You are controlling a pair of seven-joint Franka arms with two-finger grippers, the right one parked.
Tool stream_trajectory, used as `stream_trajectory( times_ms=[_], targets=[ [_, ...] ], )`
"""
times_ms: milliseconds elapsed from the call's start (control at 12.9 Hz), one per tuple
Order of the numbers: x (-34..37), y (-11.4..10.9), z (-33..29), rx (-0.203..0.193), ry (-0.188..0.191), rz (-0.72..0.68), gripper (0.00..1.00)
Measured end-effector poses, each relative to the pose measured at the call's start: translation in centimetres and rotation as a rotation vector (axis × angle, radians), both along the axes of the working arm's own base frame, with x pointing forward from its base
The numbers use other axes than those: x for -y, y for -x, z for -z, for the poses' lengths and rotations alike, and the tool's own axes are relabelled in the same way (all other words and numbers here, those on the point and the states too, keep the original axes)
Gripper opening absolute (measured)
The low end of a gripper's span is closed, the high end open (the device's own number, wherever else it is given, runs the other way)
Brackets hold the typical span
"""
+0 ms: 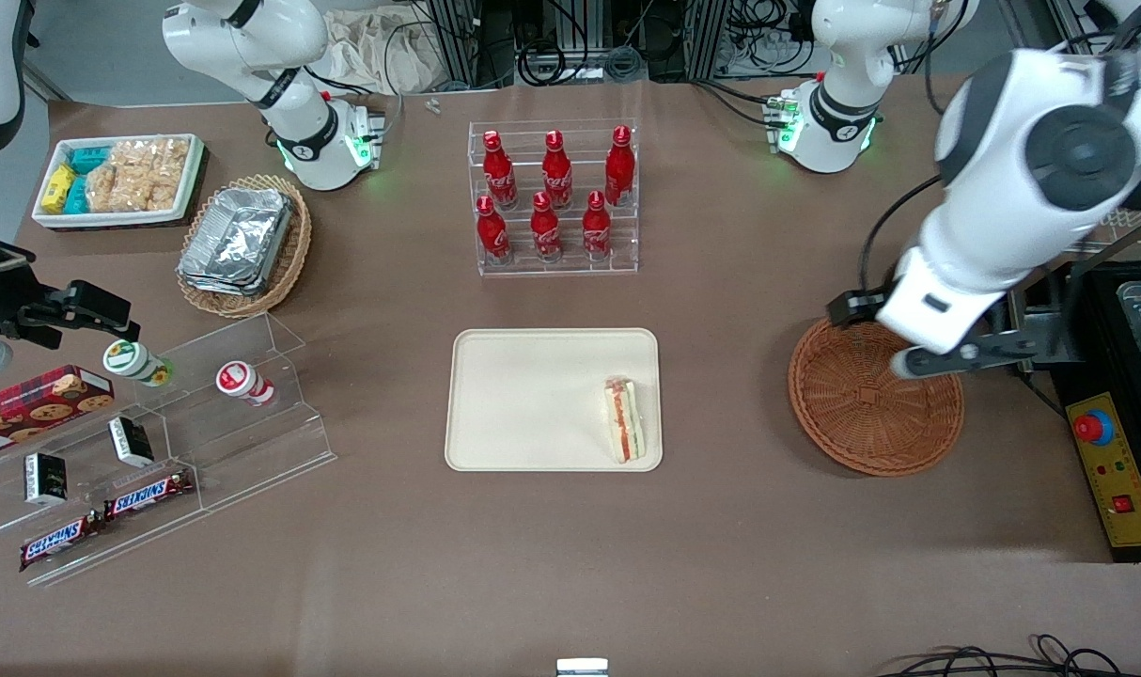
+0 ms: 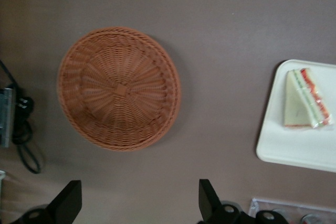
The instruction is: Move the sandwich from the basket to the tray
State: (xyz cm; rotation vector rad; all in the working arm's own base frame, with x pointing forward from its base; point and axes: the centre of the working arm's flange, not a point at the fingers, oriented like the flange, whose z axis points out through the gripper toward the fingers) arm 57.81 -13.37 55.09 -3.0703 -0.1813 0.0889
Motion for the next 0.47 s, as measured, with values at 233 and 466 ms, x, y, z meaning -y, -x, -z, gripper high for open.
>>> stream_trajectory(
  times_ms=[233, 466],
  targets=[
    [-3.3, -0.2, -0.4, -0.001, 0.01, -0.015, 1.0],
    [-6.2, -0.7, -0.3, -0.003, 0.007, -0.032, 1.0]
  ],
)
